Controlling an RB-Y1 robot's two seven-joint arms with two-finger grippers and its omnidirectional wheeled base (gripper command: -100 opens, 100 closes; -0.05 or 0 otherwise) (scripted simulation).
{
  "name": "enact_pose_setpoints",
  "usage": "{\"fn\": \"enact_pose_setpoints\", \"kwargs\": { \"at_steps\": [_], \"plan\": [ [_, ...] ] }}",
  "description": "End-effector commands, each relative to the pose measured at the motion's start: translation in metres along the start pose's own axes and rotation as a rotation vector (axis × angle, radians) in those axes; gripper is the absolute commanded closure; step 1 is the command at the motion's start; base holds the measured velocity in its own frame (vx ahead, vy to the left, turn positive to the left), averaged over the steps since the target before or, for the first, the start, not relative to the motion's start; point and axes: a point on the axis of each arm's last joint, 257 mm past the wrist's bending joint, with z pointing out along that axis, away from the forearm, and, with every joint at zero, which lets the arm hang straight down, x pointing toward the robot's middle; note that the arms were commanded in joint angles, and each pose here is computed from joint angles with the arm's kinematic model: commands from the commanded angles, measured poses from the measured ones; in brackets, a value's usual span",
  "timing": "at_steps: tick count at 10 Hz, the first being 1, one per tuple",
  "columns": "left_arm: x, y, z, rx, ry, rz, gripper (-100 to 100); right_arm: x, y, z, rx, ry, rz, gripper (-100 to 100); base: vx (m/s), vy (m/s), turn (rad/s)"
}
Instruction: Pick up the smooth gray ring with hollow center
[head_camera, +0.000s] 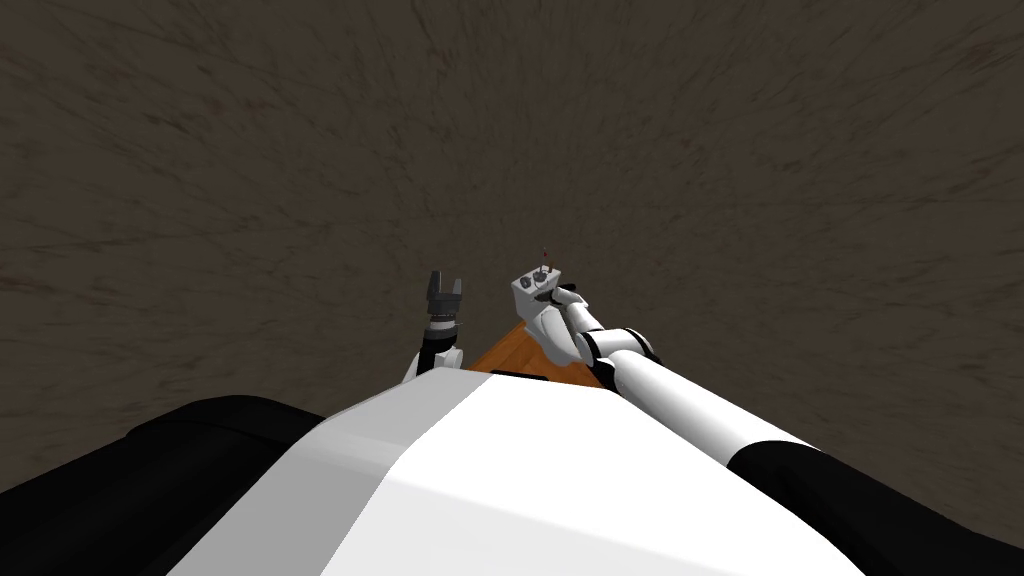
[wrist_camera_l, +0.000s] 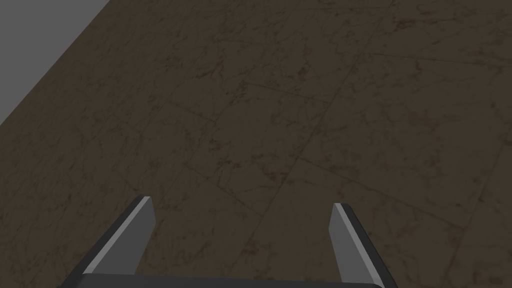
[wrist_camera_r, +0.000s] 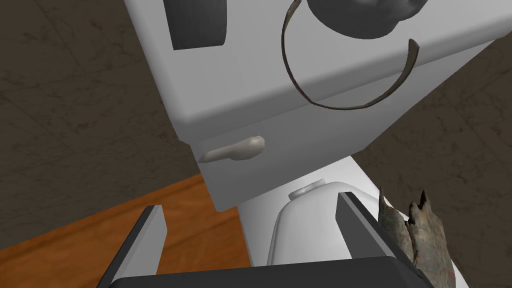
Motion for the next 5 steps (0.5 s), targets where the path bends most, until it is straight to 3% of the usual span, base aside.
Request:
{"fn": "enact_pose_setpoints", "kwargs": {
  "at_steps": [1,5],
  "plan": [
    [0.000,0.000,0.000,0.000,0.000,0.000,0,-0.003,-0.005,0.001,0.019,-0.023,0.021,-100,0.053,-0.019,0.016],
    [0.000,0.000,0.000,0.000,0.000,0.000,0,0.019,-0.028,0.000,0.087,-0.062,0.084,-100,0.095,-0.018,0.038]
  ]
}}
